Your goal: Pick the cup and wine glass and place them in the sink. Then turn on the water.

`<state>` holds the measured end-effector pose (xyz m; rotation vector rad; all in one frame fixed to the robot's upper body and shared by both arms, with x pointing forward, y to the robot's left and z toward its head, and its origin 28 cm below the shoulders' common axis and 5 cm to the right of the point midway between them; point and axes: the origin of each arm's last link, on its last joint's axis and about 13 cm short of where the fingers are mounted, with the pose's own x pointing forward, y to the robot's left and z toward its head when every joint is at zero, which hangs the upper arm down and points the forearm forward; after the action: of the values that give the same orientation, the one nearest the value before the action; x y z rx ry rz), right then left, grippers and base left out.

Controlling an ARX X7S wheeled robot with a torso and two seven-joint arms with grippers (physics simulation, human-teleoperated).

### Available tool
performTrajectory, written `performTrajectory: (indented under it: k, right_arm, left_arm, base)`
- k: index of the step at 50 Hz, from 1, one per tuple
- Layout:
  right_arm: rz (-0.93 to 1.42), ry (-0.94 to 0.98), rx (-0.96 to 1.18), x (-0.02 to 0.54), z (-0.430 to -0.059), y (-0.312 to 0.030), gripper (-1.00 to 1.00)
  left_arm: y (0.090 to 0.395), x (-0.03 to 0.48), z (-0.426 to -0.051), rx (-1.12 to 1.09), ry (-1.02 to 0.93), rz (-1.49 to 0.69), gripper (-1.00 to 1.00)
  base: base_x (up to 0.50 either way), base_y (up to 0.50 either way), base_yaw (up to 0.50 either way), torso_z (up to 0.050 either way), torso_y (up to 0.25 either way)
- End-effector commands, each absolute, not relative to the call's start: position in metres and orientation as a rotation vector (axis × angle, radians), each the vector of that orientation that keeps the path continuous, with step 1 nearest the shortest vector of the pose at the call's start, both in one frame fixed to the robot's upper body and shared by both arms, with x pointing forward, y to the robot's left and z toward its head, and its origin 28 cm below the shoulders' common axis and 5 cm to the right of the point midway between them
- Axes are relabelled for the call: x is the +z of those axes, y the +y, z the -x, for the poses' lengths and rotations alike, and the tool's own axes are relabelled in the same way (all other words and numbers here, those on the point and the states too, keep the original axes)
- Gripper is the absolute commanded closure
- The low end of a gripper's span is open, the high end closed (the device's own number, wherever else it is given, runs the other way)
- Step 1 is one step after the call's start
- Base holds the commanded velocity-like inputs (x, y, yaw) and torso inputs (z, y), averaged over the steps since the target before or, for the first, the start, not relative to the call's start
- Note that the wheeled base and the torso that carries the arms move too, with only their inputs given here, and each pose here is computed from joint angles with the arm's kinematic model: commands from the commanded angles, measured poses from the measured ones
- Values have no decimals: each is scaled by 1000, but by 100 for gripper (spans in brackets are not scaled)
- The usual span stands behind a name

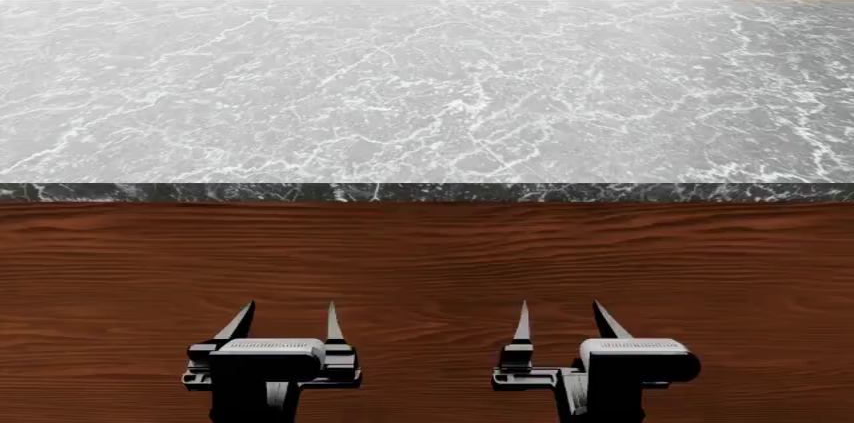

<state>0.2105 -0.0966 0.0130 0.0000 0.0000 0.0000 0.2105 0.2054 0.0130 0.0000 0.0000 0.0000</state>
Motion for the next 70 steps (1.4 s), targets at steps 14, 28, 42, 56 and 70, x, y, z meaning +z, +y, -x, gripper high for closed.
performTrajectory:
  k: [14, 28, 42, 56, 70]
  right_arm:
    - [-24, -3, -23, 19, -214, -98, -100]
    - [35, -49, -29, 79, -248, -100, -100]
    - [118, -154, -9, 171, -304, -113, -100]
    - [92, -183, -3, 245, -361, -135, -100]
    - [53, -140, -12, 283, -400, -152, -100]
  left_arm:
    - [209, 24, -211, -41, 18, -25, -100]
    - [221, 93, -227, -67, -22, -40, -100]
    - [230, 180, -270, -82, -90, -76, -100]
    - [253, 265, -342, -50, -71, -18, -100]
    - [273, 312, -388, 25, -41, -11, -100]
  base:
    - [0, 0, 0, 27, 0]
    - [0, 0, 0, 50, 0]
    - [0, 0, 0, 50, 0]
    - [0, 0, 0, 42, 0]
    - [0, 0, 0, 0, 0]
